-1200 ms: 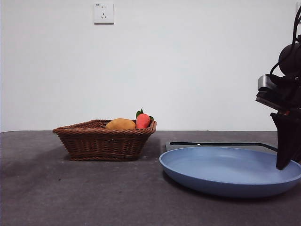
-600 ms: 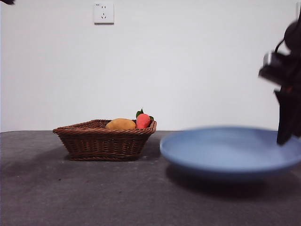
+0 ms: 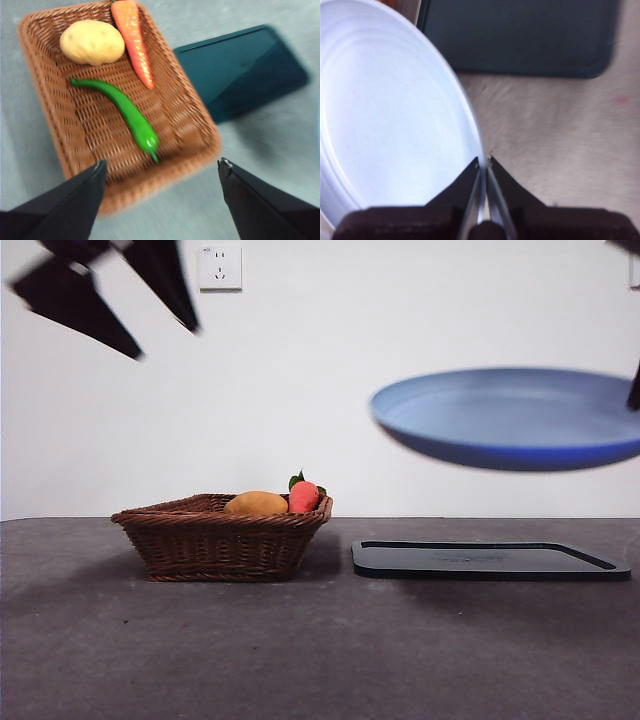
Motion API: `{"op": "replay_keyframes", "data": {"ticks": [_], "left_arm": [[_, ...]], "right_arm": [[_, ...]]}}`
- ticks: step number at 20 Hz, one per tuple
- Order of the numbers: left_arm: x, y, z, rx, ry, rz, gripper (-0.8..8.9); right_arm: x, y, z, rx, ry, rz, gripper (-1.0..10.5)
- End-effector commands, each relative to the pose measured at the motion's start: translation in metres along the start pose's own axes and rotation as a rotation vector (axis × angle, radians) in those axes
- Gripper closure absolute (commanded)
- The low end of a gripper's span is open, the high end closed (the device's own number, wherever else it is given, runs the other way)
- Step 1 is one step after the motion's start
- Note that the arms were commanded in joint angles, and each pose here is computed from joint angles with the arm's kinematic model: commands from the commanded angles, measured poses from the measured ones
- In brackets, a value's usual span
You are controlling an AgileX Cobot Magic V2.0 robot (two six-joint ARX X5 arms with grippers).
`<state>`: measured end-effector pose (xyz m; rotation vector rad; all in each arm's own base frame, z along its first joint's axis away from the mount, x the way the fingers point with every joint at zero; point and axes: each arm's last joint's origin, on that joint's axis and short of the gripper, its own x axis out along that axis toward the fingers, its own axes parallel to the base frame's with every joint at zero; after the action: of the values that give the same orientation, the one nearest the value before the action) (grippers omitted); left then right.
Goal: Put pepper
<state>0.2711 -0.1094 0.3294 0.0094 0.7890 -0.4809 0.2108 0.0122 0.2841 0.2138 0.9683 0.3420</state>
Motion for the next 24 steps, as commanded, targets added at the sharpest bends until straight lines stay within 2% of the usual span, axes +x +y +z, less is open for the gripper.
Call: {"op": "replay_keyframes", "data": {"ticks": [1, 6, 13, 18, 23, 24], "left_arm": [[0.039, -0.005, 0.018, 0.006, 0.051, 0.032, 4.26], [0.117, -0.007, 0.03, 0.024, 0.167, 0.132, 4.26], [0.187, 0.001, 0.013, -0.025, 0.266, 0.156, 4.26], [0.202, 0.002, 0.005, -0.037, 0.293, 0.177, 4.27], [0.204, 0.002, 0.001, -0.042, 0.317, 0.166, 5.56], [0.204, 0.002, 0.0, -0.046, 0.332, 0.148, 5.57]], "right_arm": [[-0.019, -0.001, 0.001, 0.026, -0.085, -0.016, 9.4], [-0.049, -0.001, -0.009, 0.04, -0.184, -0.052, 9.4], [-0.056, 0.002, -0.013, 0.033, -0.212, -0.053, 9.4], [-0.056, 0.002, -0.013, 0.029, -0.21, -0.054, 9.4], [-0.056, 0.002, -0.013, 0.029, -0.21, -0.054, 9.4], [-0.056, 0.002, -0.013, 0.029, -0.21, -0.054, 9.4]]}}
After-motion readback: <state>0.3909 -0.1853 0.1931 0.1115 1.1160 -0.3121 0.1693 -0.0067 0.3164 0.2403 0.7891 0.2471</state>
